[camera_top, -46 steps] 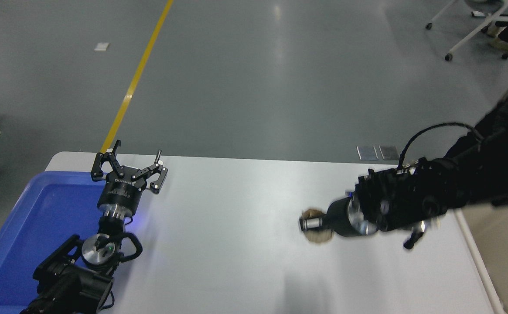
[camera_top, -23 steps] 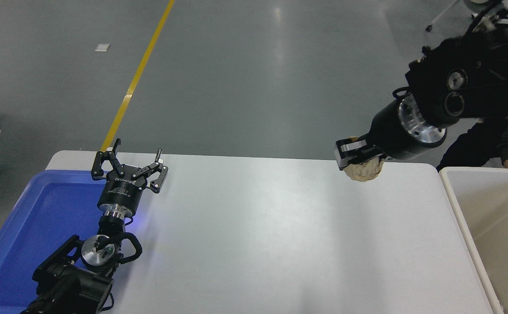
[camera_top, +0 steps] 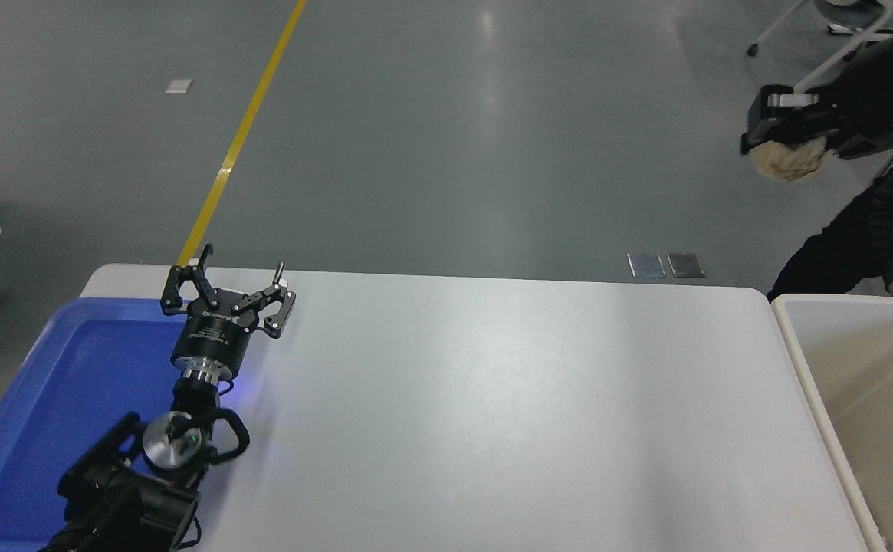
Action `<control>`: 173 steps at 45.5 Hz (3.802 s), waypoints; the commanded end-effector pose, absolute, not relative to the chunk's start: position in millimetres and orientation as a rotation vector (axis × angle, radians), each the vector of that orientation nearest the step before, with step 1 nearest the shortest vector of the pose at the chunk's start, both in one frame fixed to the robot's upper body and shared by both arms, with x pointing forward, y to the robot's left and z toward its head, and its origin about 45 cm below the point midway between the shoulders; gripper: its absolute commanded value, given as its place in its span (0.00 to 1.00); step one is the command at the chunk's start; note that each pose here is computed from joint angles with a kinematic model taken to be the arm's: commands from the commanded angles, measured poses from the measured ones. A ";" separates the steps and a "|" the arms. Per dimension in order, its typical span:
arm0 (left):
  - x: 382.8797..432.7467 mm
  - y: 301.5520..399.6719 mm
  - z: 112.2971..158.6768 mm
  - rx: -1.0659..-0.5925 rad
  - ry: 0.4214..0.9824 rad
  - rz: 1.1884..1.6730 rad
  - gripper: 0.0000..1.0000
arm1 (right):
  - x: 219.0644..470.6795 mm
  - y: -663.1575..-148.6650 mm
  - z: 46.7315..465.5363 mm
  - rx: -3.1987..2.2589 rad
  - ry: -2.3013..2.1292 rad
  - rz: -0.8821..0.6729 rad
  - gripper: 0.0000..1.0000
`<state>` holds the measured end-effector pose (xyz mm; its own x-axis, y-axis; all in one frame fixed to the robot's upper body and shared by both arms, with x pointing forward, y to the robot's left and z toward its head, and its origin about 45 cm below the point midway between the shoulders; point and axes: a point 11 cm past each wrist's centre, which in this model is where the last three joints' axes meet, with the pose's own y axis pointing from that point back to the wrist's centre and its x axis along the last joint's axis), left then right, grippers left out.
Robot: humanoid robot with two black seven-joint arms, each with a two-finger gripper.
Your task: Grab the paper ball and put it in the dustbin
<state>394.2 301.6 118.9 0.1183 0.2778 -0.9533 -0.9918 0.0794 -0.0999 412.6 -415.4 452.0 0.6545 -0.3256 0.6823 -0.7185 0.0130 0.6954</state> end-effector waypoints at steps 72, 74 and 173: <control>394.5 301.9 119.3 -1.006 0.949 1.205 0.99 | 252.0 -611.4 78.5 0.832 -2.474 -0.864 0.00; 394.5 301.7 119.3 -1.005 0.950 1.204 0.99 | 258.0 -603.5 75.0 0.840 -2.469 -0.872 0.00; 394.5 301.8 119.3 -1.005 0.948 1.205 0.99 | 460.5 -471.0 243.6 1.822 -2.394 -0.745 1.00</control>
<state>394.5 301.7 119.2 0.1189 0.2766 -0.9536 -0.9918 0.0784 -0.1009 428.9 -525.4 208.8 -0.4484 -0.8895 -0.0874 -0.8050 0.3594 0.4720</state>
